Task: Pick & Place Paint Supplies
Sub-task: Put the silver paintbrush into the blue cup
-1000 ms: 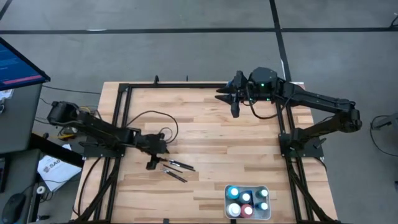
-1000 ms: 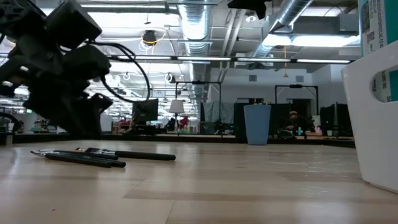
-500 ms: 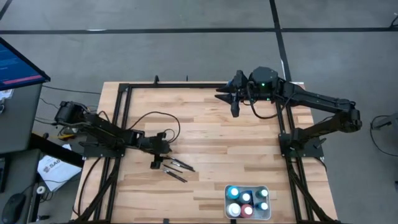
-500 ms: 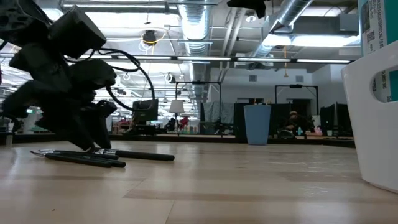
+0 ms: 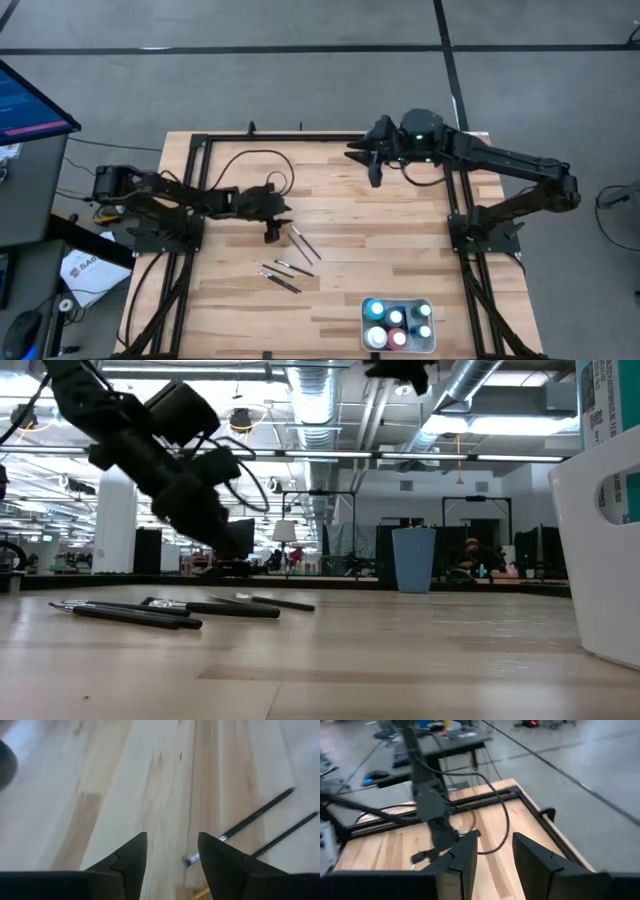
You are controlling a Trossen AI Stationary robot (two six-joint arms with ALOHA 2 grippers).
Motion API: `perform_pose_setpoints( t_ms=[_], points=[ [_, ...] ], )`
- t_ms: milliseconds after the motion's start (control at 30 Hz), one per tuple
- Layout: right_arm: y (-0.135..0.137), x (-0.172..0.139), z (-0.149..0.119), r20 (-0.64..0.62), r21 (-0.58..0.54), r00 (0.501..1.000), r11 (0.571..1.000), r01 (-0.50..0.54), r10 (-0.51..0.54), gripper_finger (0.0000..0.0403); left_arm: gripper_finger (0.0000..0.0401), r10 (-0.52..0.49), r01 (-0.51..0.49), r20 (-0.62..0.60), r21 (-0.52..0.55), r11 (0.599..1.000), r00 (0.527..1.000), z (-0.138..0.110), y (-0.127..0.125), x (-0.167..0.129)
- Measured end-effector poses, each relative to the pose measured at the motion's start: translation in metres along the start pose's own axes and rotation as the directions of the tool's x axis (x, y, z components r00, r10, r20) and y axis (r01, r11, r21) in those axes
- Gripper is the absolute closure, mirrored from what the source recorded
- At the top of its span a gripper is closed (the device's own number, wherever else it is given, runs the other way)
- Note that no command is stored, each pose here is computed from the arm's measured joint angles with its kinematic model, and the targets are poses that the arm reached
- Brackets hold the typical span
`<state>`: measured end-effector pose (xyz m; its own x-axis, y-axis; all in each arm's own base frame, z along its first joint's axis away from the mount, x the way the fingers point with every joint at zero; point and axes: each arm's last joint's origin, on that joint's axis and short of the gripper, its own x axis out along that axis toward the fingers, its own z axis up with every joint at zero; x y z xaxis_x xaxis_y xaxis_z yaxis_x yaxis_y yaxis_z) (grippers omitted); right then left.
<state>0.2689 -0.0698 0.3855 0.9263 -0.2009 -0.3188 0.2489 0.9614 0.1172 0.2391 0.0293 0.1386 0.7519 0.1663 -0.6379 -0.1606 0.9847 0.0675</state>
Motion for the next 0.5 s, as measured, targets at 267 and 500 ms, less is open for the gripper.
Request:
perform_pose_setpoints(
  t_ms=[267,500],
  points=[
    [0.011,0.075,-0.039,-0.237,0.135,0.969,0.986,0.101,-0.067,0.0286,0.0241,-0.008,0.056,0.186,-0.253,0.966,0.983,0.031,0.000,-0.041],
    [0.029,0.144,-0.073,-0.554,0.105,0.829,0.980,0.168,-0.083,0.0286,0.0249,-0.041,0.213,0.437,-0.351,0.912,0.899,0.049,0.006,-0.109]
  ],
)
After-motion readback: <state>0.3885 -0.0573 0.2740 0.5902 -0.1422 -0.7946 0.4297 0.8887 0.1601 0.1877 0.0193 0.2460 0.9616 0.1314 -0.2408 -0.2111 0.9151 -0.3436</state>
